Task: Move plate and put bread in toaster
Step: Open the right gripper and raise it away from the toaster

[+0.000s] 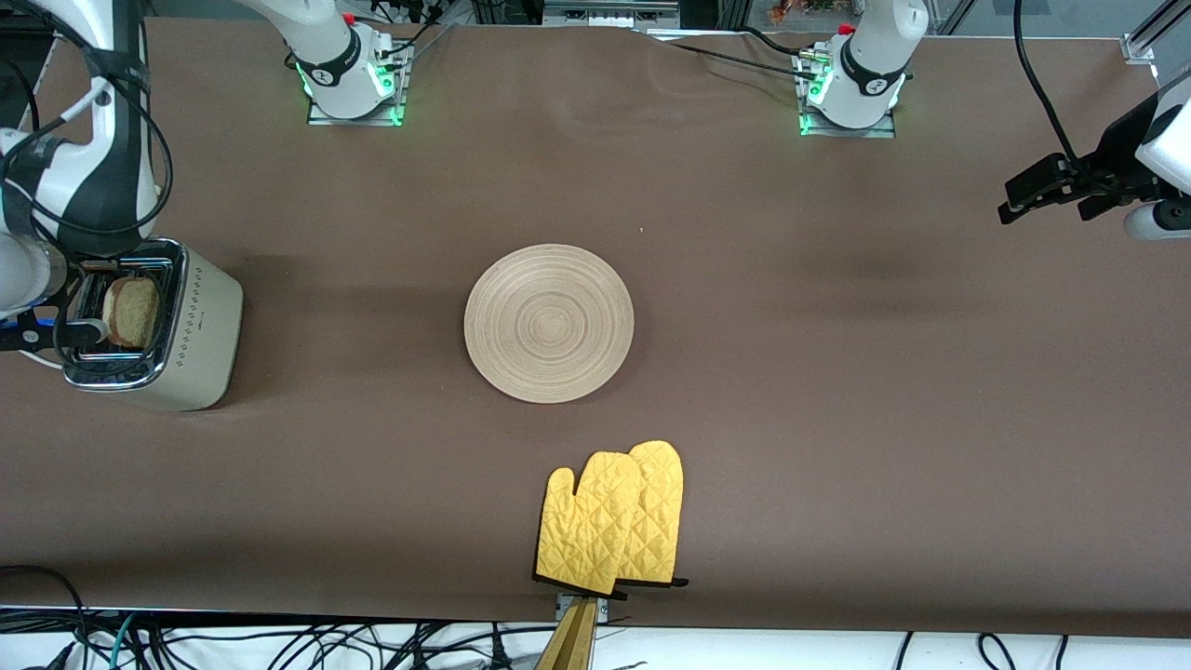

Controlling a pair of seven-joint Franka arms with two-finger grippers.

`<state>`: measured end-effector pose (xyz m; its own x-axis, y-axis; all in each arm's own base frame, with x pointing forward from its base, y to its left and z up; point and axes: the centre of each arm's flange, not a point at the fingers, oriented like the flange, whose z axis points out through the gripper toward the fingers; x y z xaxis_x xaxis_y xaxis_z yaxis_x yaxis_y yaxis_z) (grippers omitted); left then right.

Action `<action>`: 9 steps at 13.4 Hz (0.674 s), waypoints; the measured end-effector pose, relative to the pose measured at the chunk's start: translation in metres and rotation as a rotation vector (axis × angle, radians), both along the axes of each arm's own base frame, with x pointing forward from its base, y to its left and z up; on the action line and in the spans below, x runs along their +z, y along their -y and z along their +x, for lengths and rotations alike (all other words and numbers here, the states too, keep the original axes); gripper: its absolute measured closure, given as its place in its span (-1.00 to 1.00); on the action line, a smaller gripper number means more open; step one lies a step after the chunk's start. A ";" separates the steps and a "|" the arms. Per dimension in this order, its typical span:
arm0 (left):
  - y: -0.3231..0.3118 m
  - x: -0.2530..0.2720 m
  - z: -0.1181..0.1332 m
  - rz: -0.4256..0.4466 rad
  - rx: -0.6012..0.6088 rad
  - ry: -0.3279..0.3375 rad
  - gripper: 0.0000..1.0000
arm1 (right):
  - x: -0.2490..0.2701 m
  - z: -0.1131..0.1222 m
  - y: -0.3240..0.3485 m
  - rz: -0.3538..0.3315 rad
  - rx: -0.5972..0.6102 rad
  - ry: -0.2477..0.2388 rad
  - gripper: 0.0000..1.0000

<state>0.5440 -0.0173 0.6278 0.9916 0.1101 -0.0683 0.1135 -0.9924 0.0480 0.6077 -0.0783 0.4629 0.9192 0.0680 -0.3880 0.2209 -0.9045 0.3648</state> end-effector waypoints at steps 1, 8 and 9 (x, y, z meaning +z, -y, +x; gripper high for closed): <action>0.000 0.000 0.000 0.000 0.000 0.000 -1.00 | 0.012 -0.001 -0.010 0.042 0.018 0.029 -0.44; 0.000 0.000 0.000 0.000 0.000 0.000 -1.00 | 0.110 -0.036 -0.025 0.482 -0.129 0.329 -1.00; 0.000 0.000 0.000 0.000 0.000 0.000 -1.00 | 0.116 -0.042 -0.030 0.478 -0.135 0.346 -1.00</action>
